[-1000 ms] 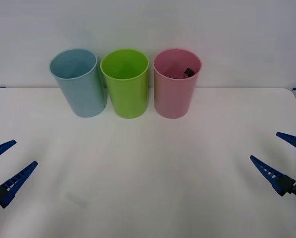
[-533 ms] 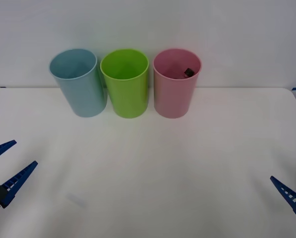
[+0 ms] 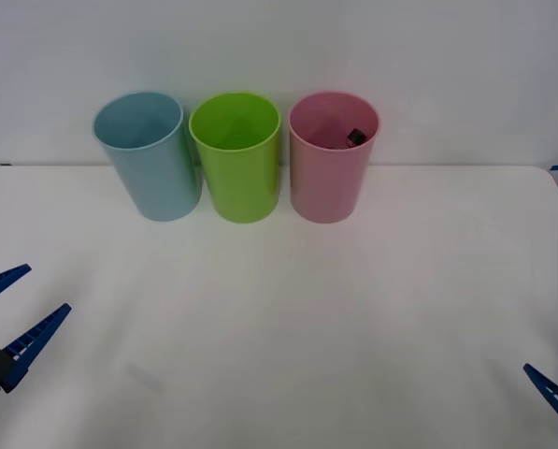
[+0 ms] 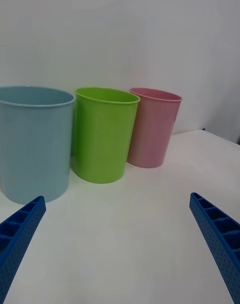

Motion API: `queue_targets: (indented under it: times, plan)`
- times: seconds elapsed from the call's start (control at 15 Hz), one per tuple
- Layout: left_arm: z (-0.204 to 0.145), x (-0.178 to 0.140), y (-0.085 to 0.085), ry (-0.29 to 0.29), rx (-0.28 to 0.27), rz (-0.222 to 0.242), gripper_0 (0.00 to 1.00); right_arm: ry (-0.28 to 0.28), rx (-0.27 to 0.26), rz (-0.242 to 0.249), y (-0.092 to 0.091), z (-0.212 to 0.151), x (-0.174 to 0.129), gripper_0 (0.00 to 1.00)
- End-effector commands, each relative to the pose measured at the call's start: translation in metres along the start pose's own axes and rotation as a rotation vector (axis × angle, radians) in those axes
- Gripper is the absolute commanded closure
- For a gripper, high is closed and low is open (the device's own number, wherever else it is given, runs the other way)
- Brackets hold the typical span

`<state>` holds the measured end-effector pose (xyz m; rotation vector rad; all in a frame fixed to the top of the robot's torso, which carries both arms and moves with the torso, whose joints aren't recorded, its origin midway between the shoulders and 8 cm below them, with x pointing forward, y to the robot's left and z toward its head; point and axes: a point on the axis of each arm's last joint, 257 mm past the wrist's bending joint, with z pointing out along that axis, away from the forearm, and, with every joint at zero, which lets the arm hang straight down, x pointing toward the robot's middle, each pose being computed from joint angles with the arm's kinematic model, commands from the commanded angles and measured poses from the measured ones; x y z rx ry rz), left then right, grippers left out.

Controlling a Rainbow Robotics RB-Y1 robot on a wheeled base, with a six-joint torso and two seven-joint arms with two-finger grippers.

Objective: Grasp the object on the table and drop it into the matching bin: aluminum can to the light blue bin, PET bottle to the pink bin.

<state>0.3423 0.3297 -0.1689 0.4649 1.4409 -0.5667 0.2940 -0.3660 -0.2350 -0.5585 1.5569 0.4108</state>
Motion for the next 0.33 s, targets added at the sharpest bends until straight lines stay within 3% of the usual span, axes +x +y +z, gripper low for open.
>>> queue_targets:
  times: [0.07,0.33]
  plan:
    - [0.0,0.0,0.0,0.0,0.0,0.0,0.0,0.013,-0.012,0.016,0.0012,-0.0081,0.0071,0.0]
    - [0.0,0.0,0.0,0.0,0.0,0.0,0.0,0.014,-0.011,0.017,0.0011,-0.0084,0.0076,0.0]
